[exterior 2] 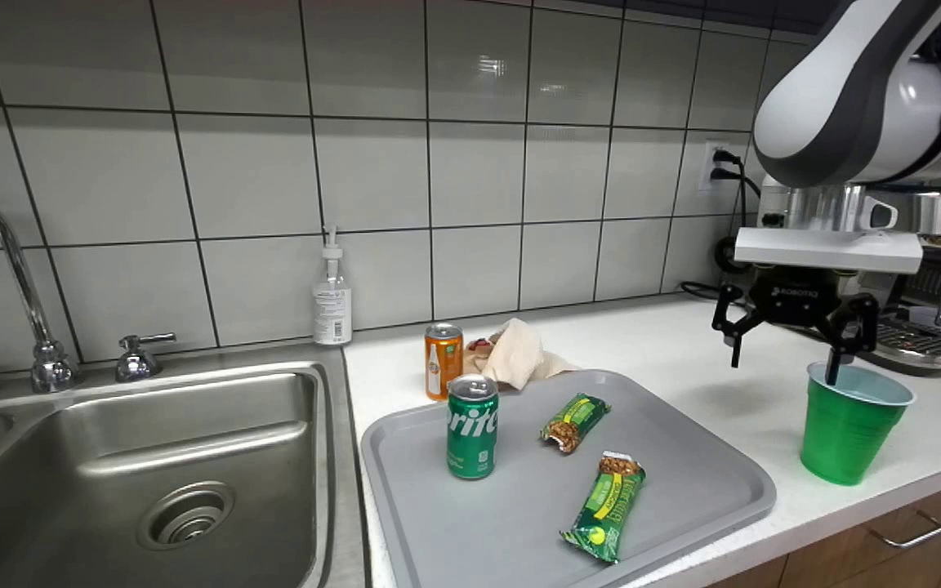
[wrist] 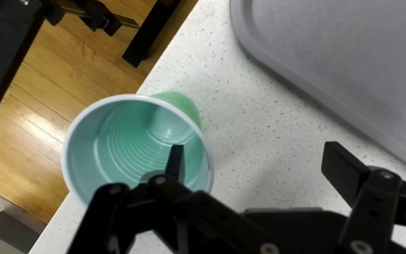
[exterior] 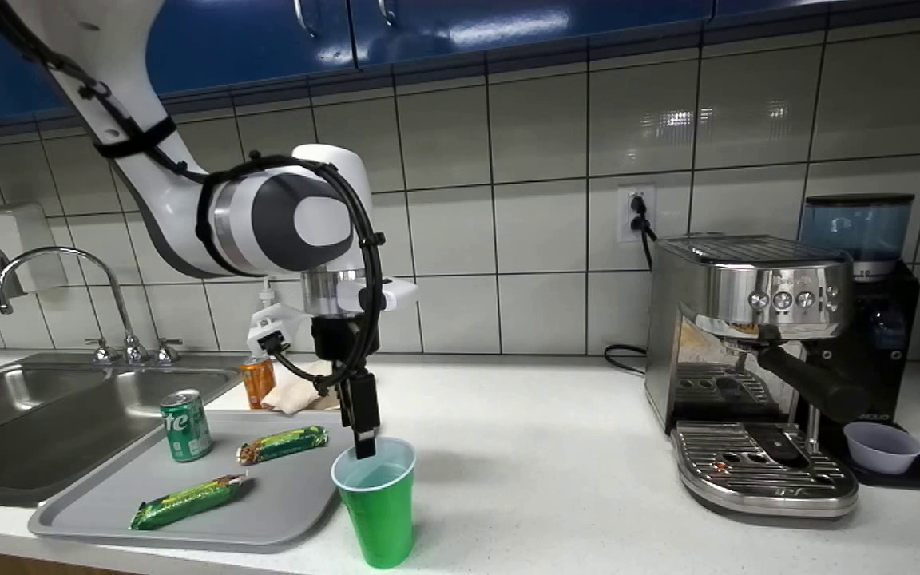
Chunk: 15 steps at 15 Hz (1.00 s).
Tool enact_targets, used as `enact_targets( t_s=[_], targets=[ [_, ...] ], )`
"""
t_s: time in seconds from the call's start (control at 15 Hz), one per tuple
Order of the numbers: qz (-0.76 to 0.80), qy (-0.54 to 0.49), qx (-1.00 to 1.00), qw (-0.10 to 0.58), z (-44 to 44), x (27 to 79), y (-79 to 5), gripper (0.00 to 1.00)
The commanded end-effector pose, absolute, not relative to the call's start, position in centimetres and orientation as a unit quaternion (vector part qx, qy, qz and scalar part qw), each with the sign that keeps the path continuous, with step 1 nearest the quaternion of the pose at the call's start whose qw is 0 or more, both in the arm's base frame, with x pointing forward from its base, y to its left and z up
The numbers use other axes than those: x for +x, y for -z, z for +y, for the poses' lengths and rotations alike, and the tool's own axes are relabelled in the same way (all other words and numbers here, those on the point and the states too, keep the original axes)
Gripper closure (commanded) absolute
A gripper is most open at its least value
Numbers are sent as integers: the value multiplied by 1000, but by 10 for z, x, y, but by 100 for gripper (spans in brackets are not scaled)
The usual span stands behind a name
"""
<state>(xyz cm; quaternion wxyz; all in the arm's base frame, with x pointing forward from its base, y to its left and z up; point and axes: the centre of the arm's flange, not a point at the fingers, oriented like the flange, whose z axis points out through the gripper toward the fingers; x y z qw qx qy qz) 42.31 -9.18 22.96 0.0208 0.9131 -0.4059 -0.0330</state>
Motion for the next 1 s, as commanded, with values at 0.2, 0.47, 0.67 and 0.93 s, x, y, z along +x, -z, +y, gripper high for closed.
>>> enact_targets(
  t_s=[0.2,0.47,0.67,0.93],
  targets=[
    [-404,25,914,30,-93,419,-217,0],
    [-403,23,915,31,-93,419,-215,34],
    [-402,21,915,32,-93,419,-215,60],
    [-402,22,915,32,-93,418,-214,88]
  ],
)
